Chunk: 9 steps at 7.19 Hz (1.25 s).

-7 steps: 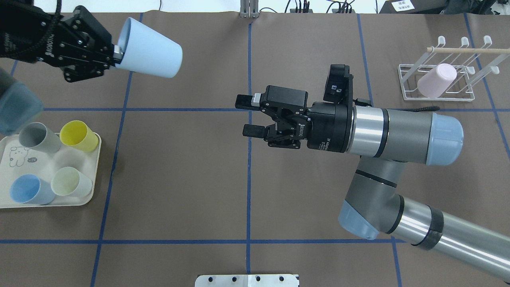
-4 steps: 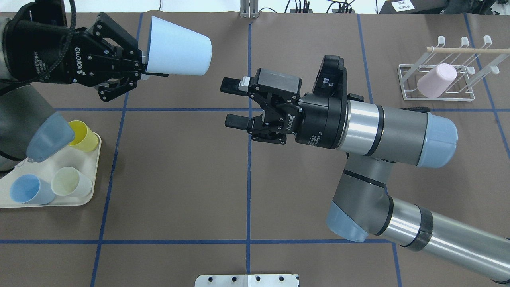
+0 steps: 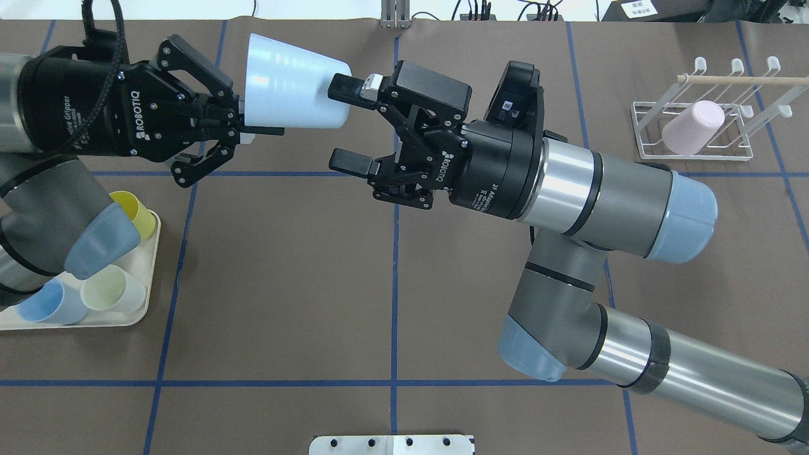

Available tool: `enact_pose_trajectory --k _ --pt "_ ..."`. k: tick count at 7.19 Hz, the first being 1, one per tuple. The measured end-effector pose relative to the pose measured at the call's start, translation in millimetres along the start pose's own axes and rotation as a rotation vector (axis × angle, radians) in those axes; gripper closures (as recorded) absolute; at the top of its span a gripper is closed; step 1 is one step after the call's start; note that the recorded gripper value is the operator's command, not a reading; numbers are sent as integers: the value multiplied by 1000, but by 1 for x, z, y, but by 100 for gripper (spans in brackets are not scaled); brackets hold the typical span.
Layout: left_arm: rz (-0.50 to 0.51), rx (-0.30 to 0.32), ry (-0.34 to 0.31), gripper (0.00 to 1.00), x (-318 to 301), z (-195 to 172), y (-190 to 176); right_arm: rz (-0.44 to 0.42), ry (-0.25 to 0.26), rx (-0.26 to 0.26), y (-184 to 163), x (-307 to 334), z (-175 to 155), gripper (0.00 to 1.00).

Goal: Transfer IKEA cup to right arm and place on rack

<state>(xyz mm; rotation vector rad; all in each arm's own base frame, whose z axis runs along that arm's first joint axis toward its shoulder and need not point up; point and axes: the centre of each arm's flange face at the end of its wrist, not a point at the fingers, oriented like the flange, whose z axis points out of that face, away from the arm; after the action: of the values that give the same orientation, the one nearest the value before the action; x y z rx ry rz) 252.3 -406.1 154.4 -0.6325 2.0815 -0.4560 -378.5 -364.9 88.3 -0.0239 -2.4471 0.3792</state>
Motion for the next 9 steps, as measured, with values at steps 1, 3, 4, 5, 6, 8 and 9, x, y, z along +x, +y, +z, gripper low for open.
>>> enact_pose_trajectory --k 1,3,4,5,6,8,9 --pt "-26 -21 6 100 -4 2 3 0 -4 3 0 -1 0 2" --pt "-63 -50 11 100 -7 3 7 0 -8 8 -1 -2 0 2" --pt "-77 -65 13 100 -9 4 9 0 -9 9 -1 -2 0 2" --pt "-87 -74 12 100 -11 5 10 0 -10 10 -1 -2 1 2" --pt "-91 -81 12 100 -13 5 11 0 -12 11 -1 -2 1 3" --pt "-90 -92 13 100 -15 6 13 0 -16 14 -1 -3 1 28" --pt "-89 -95 14 100 -15 6 13 0 -17 15 -1 -3 1 53"
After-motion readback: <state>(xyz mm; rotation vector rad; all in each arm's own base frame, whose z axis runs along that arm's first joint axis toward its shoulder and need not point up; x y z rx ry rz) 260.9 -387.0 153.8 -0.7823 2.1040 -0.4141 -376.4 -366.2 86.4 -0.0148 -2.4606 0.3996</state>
